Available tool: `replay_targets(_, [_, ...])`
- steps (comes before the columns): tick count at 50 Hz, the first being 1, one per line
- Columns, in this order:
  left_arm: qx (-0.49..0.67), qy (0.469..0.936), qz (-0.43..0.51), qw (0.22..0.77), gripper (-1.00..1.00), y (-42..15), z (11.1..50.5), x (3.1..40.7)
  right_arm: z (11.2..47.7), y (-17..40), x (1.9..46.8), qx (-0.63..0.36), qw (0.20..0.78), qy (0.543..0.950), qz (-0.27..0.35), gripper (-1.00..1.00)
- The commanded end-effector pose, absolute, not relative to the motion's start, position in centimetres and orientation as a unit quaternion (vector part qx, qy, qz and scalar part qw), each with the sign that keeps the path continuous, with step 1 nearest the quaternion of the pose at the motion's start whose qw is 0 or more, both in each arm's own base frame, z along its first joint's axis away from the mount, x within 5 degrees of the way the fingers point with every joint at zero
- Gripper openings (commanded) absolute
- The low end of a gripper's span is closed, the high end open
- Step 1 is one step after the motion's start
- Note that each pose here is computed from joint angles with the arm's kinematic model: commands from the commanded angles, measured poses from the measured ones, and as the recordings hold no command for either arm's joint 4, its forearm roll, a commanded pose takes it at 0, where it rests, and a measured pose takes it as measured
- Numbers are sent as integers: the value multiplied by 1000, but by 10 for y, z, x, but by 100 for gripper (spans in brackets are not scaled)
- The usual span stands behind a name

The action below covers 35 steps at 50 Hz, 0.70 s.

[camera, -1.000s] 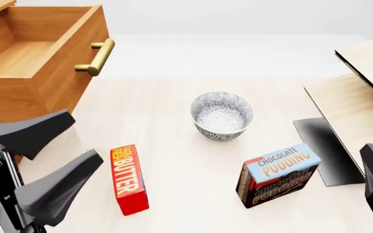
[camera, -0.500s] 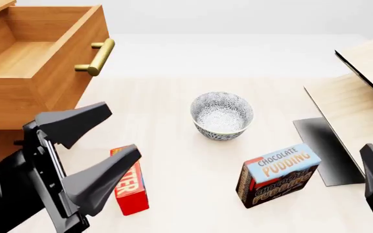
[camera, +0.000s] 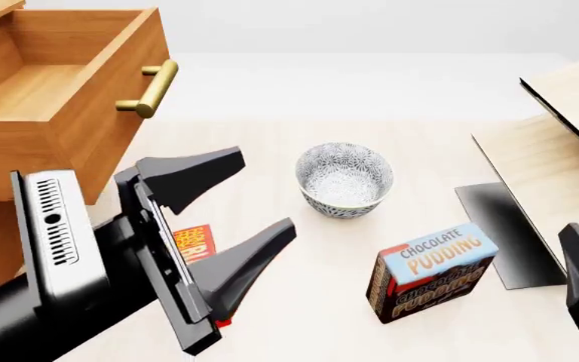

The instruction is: Close the top drawer of the cabinet.

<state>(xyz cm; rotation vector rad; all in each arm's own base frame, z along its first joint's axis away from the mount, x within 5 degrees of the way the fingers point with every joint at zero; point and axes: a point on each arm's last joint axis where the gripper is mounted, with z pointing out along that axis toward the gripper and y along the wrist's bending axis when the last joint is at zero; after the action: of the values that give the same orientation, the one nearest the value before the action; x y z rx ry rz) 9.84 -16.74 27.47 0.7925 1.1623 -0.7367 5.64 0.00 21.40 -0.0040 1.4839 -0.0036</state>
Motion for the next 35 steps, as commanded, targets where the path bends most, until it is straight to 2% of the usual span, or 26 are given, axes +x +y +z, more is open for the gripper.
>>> replay_targets(1, [368, 511, -333, 702, 100, -191, 276, 105, 214, 0, 56, -2, 737, 676, -2, 100])
replay_targets(18, [350, 528, -307, 710, 100, -201, 269, 130, 214, 0, 56, -2, 737, 676, -2, 100])
replay_targets(35, [341, 536, -289, 716, 100, -208, 279, 148, 214, 0, 56, -2, 737, 676, -2, 100])
